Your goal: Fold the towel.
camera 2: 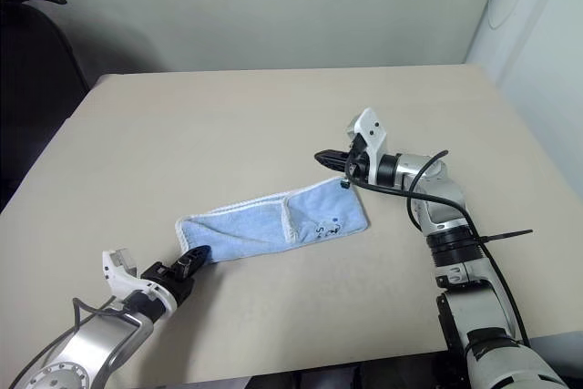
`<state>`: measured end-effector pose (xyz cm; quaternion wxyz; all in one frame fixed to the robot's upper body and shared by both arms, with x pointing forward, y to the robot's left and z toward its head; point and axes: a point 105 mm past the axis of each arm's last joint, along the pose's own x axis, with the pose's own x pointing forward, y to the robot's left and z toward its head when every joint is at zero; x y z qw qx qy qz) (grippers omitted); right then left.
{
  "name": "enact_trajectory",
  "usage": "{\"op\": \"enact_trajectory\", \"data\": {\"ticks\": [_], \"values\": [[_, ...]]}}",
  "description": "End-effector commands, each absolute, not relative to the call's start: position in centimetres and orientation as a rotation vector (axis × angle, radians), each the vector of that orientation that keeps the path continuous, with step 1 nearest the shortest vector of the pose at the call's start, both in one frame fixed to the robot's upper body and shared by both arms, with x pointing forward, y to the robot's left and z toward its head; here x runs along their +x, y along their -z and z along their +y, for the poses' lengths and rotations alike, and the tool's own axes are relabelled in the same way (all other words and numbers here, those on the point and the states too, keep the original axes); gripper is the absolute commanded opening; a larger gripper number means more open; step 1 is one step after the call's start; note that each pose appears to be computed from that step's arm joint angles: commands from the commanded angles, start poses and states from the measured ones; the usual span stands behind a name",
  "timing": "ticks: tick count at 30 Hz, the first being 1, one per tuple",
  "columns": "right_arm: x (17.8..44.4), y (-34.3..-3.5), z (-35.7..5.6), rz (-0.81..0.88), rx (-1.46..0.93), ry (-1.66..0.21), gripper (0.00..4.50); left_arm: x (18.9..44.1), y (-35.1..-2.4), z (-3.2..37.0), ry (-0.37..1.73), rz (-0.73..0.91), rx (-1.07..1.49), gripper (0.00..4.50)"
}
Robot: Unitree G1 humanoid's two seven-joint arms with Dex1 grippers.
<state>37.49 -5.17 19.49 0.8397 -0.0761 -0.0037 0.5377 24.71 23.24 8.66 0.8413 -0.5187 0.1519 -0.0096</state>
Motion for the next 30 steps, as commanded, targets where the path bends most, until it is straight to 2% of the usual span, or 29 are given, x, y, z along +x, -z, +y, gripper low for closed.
{"op": "enact_trajectory", "data": {"ticks": [1, 4, 7, 10, 13, 16, 19, 22, 27, 30], "values": [[37.6, -21.0, -5.4, -0.071, -0.15, -1.116, 0.0, 25.0, -12.6, 22.9, 0.153, 0.158, -1.014, 0.06], [37.9, -21.1, -5.8, -0.073, -0.141, -1.094, 0.0, 24.6, -16.1, 21.3, 0.331, 0.062, -0.855, 0.06], [38.4, -21.2, -6.4, -0.073, -0.134, -1.067, 0.0, 24.1, -17.9, 19.7, 0.461, 0.034, -0.749, 0.06], [38.9, -21.2, -6.7, -0.074, -0.131, -1.048, 0.0, 24.3, -18.6, 19.2, 0.505, 0.041, -0.688, 0.06], [39.1, -21.1, -6.8, -0.077, -0.131, -1.036, 0.0, 24.6, -18.1, 20.3, 0.451, 0.046, -0.751, 0.06], [39.2, -20.9, -6.8, -0.077, -0.136, -1.026, 0.0, 24.0, -18.0, 22.1, 0.39, 0.014, -0.876, 0.66], [39.1, -20.7, -6.8, -0.077, -0.137, -1.026, 0.0, 23.7, -17.1, 23.8, 0.278, 0.024, -0.966, 1.67], [39.2, -20.2, -6.8, -0.067, -0.143, -1.023, 0.0, 23.1, -14.6, 25.0, 0.115, 0.138, -1.024, 2.68], [39.3, -19.5, -6.4, -0.052, -0.155, -1.035, 0.0, 23.0, -13.1, 25.3, -0.056, 0.243, -1.06, 4.38], [39.6, -19.2, -6.3, -0.043, -0.158, -1.037, 0.0, 22.0, -11.3, 25.5, -0.196, 0.354, -1.011, 4.46]]}}
